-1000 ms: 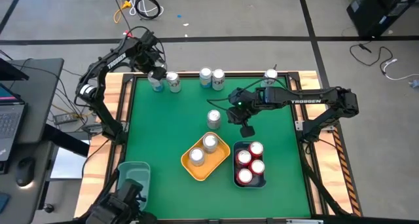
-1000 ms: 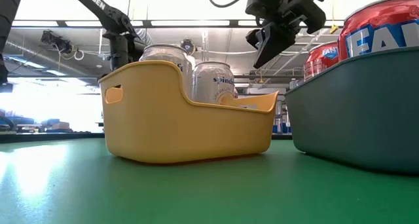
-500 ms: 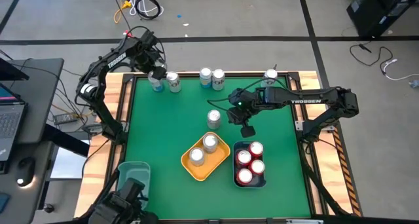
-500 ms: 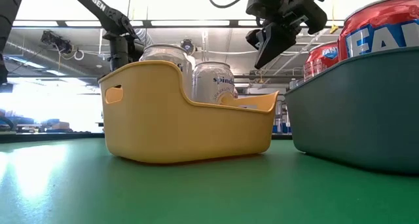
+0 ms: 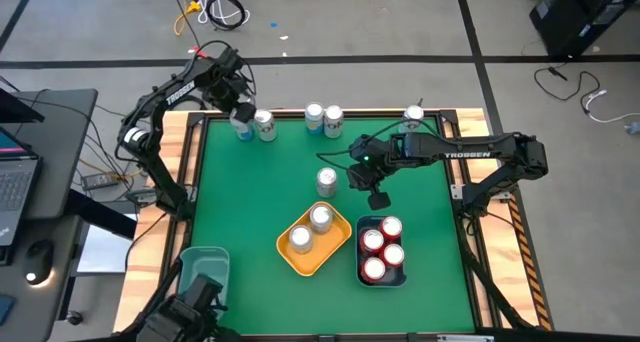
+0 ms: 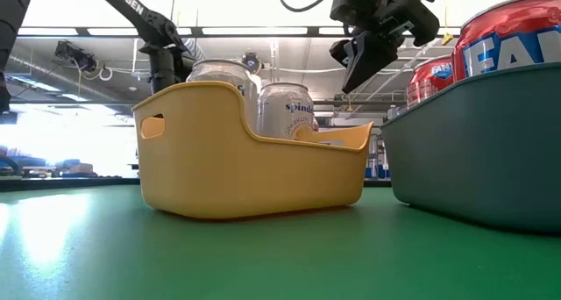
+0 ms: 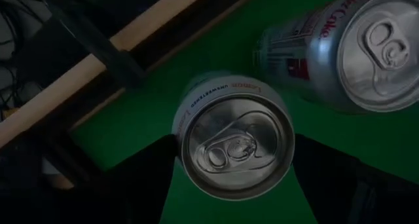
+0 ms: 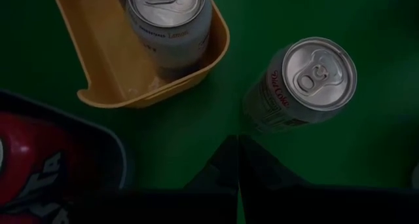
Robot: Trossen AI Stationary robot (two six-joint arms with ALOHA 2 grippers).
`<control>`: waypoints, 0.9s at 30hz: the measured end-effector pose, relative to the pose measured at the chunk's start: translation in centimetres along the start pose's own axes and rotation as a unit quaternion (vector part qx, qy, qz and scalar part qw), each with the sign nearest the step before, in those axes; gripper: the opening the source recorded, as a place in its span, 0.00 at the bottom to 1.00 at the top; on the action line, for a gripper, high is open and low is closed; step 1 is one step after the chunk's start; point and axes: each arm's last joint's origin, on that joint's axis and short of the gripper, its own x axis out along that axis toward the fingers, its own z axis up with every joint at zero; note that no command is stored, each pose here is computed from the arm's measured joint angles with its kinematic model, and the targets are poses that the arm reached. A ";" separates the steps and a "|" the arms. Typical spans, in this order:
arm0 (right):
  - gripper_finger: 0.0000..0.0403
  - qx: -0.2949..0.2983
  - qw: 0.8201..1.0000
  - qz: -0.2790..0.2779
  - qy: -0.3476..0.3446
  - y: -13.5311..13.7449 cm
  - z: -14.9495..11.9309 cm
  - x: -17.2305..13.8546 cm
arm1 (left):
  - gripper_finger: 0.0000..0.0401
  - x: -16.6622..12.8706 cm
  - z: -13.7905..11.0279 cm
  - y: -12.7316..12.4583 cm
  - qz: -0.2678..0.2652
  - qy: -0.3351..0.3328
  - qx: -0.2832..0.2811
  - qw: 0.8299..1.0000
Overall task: Sort soda cans
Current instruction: Put the blue soda can into the yellow bin
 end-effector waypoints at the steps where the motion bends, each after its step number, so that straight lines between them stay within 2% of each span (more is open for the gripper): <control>1: 0.00 0.000 1.000 0.000 0.000 0.0 0.0 0.0 | 0.75 0.0 -0.1 0.0 0.000 0.003 0.003 1.000; 8: 0.00 0.000 1.000 0.000 0.001 0.0 0.0 0.0 | 0.75 -0.1 0.0 0.0 0.033 0.003 0.022 0.999; 16: 0.00 0.001 1.000 0.002 0.005 0.0 -0.1 0.0 | 0.75 -0.2 -0.2 -0.3 0.026 0.014 0.017 0.999; 27: 0.00 0.002 1.000 0.007 0.008 0.1 -0.2 0.0 | 0.87 0.5 -0.4 -0.7 0.026 0.046 0.033 0.998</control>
